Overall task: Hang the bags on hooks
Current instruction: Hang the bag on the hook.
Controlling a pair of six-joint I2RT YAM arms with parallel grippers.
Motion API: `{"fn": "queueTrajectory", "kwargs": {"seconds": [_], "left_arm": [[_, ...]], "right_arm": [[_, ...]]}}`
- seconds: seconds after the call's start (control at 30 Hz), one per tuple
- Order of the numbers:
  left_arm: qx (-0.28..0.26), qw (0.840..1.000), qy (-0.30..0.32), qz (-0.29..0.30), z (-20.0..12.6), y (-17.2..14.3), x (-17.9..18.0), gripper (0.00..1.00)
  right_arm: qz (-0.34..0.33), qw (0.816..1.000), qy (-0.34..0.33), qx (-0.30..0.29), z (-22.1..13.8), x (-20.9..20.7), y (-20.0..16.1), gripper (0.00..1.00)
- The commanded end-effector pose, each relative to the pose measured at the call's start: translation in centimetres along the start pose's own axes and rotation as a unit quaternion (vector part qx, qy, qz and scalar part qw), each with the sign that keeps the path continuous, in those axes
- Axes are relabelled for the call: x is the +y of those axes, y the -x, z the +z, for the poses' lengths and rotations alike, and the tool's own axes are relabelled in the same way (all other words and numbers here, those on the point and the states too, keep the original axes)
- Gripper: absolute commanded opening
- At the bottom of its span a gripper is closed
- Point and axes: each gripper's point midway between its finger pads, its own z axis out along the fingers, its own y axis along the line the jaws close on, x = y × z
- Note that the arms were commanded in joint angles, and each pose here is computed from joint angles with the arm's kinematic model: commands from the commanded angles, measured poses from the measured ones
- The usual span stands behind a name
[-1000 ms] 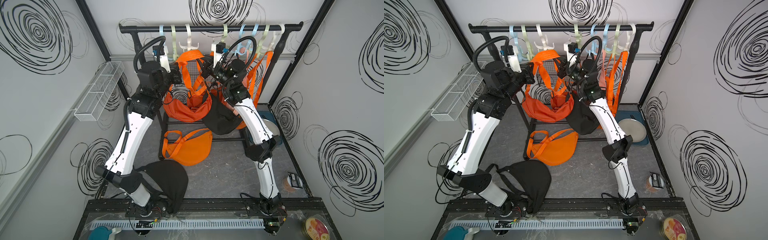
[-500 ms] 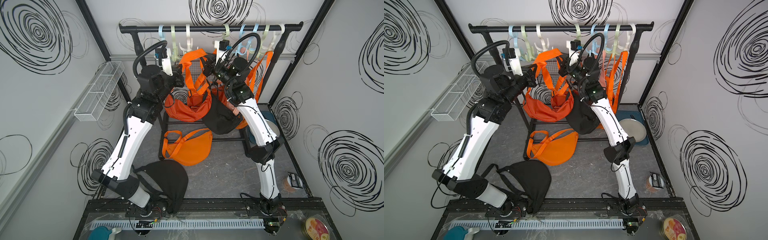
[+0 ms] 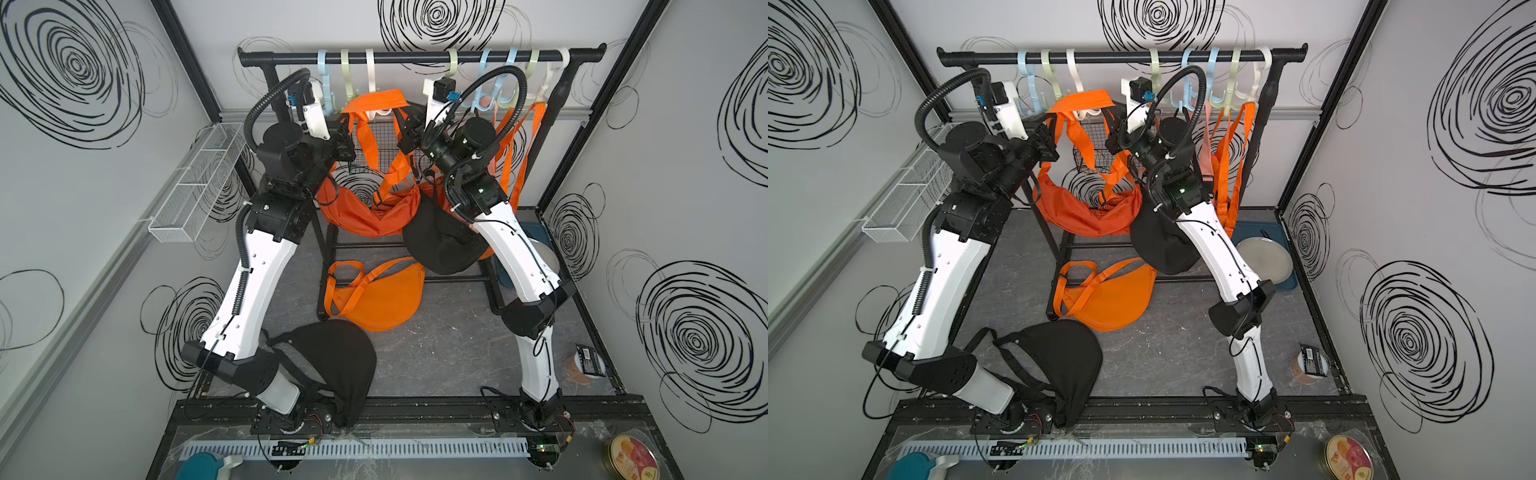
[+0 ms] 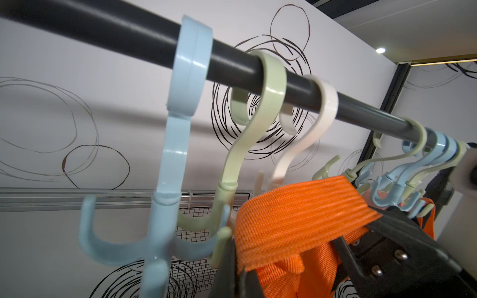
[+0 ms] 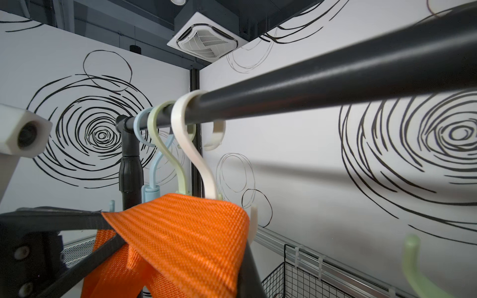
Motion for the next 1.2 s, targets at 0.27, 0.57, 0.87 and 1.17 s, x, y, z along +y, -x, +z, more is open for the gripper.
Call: {"fn": "queueTrajectory", "kwargs": {"seconds": [0.27, 0.57, 0.87, 1.17], "left_arm": [[-0.102, 0.988, 0.115, 0.007, -1.3, 6.7, 5.2, 0.0], [-0.076, 0.983, 0.162, 0.046, 0.8, 4.9, 6.8, 0.0], [-0.066, 0.972, 0.201, 0.103, 1.8, 3.8, 6.7, 0.0], [-0.042, 0.974, 0.198, 0.104, 1.8, 0.2, 6.1, 0.0]], "right_arm": [[-0.054, 0.99, -0.102, -0.077, -1.4, -5.8, 5.1, 0.0], [-0.117, 0.969, -0.196, -0.093, -1.6, -5.5, 5.5, 0.0], [-0.117, 0.953, -0.251, -0.12, -2.7, -7.0, 7.0, 0.0], [-0.116, 0.946, -0.279, -0.119, -4.2, -7.7, 6.5, 0.0]]}}
